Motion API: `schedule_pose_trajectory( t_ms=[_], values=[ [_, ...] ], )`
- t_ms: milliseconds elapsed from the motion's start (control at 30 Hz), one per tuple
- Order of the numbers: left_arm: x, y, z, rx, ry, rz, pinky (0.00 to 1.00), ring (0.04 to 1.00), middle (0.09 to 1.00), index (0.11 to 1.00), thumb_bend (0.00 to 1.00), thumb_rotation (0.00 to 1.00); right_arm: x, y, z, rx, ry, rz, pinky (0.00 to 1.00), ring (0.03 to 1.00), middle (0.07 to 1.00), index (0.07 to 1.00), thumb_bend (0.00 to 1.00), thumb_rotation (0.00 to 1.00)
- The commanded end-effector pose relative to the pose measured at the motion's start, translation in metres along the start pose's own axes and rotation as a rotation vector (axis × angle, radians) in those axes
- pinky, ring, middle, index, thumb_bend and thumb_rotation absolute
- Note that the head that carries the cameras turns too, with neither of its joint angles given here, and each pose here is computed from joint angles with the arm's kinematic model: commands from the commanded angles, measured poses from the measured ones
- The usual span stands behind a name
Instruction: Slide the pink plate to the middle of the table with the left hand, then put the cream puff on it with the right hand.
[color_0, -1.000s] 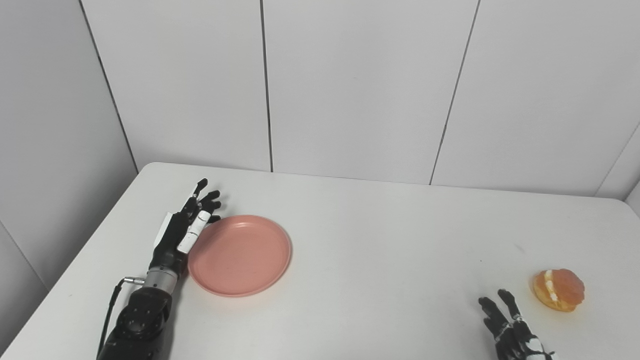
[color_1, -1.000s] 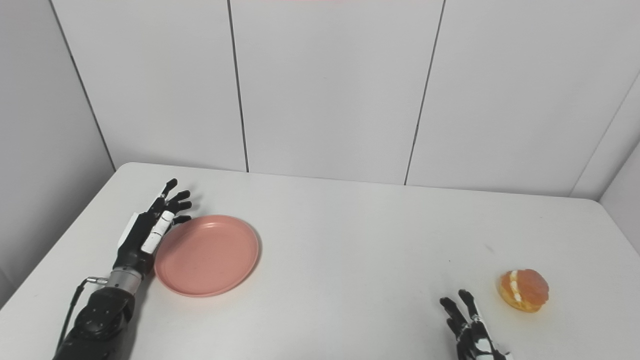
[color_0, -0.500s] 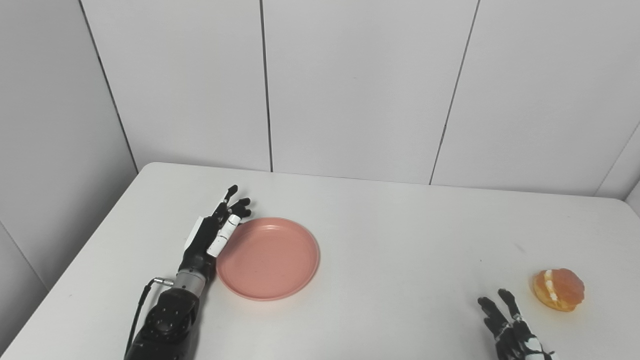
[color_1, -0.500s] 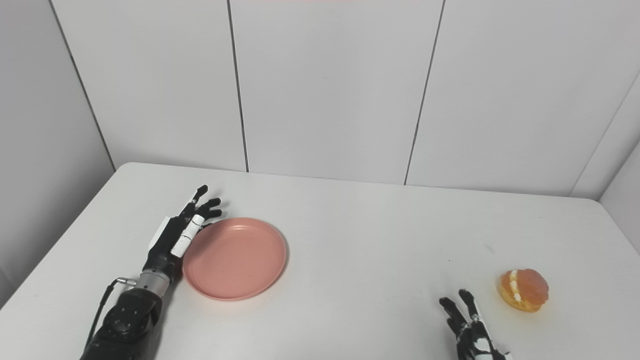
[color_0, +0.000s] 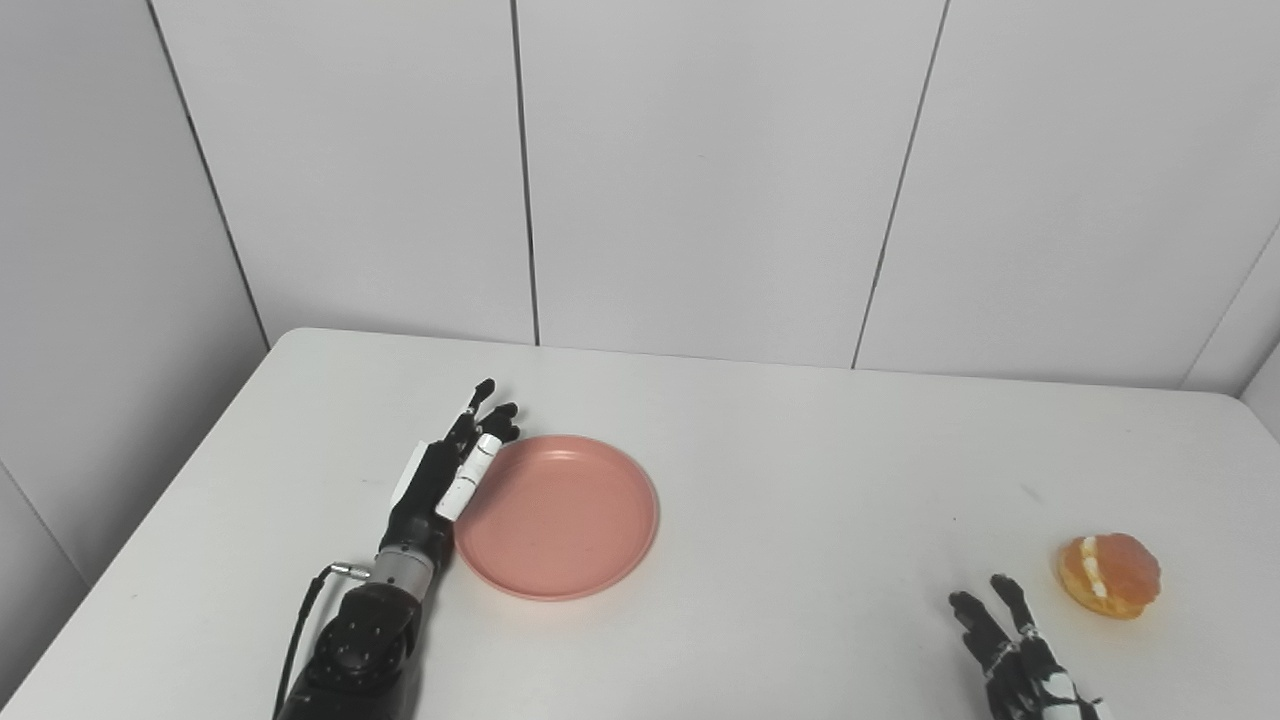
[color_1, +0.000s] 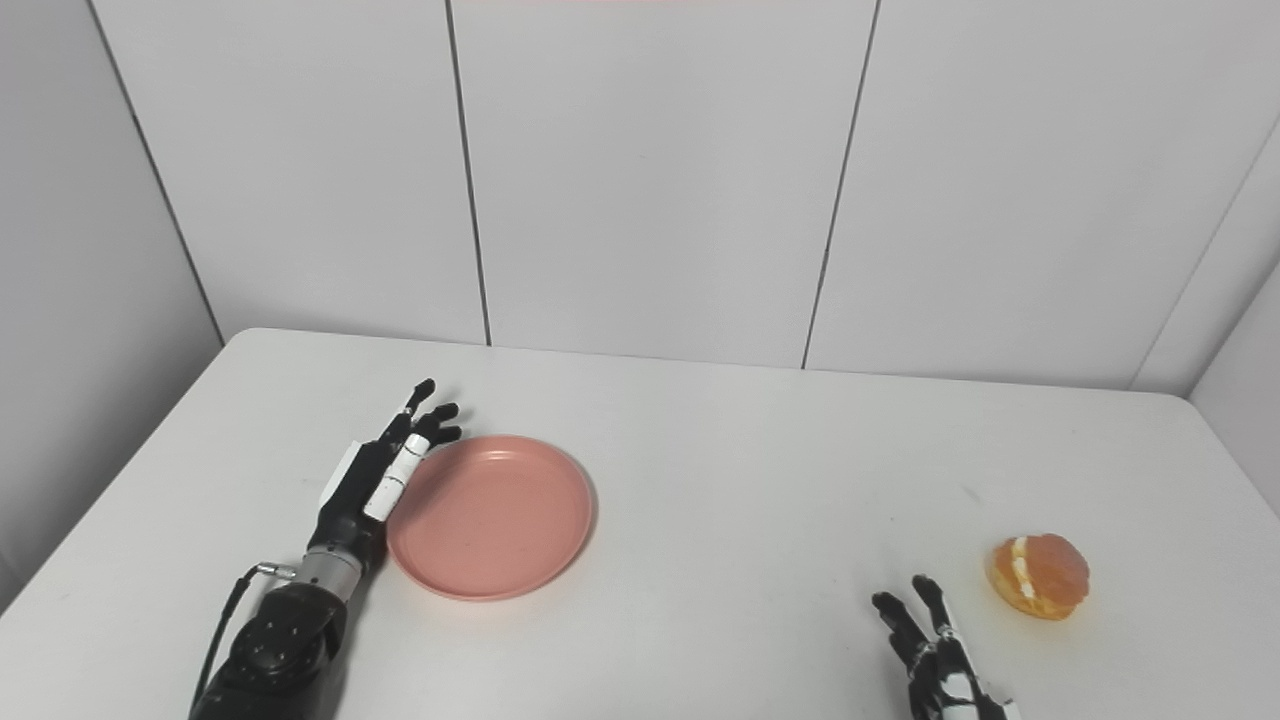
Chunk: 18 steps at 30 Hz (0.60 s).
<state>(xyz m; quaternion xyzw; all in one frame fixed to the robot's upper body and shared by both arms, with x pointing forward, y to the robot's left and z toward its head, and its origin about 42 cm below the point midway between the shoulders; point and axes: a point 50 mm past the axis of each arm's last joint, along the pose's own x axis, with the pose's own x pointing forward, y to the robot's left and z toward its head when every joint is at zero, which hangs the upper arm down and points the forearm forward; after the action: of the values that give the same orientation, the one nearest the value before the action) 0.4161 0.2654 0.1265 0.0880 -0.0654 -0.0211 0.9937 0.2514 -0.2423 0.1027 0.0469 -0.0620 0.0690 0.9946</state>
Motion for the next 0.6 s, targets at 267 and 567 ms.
schedule_pose_trajectory(
  t_ms=[267, 567],
  values=[
    [-0.019, -0.055, -0.030, -0.084, 0.122, -0.029, 0.81, 0.832, 0.879, 0.951, 0.76, 0.89, -0.008, 0.023, -0.034, 0.053, 0.179, 0.011, 0.99, 0.934, 0.863, 0.956, 0.81, 0.98],
    [-0.011, -0.079, -0.020, -0.107, 0.119, -0.048, 0.84, 0.839, 0.884, 0.961, 0.70, 0.91, -0.007, 0.030, -0.032, 0.052, 0.180, 0.008, 0.96, 0.918, 0.851, 0.941, 0.84, 0.95]
  ],
)
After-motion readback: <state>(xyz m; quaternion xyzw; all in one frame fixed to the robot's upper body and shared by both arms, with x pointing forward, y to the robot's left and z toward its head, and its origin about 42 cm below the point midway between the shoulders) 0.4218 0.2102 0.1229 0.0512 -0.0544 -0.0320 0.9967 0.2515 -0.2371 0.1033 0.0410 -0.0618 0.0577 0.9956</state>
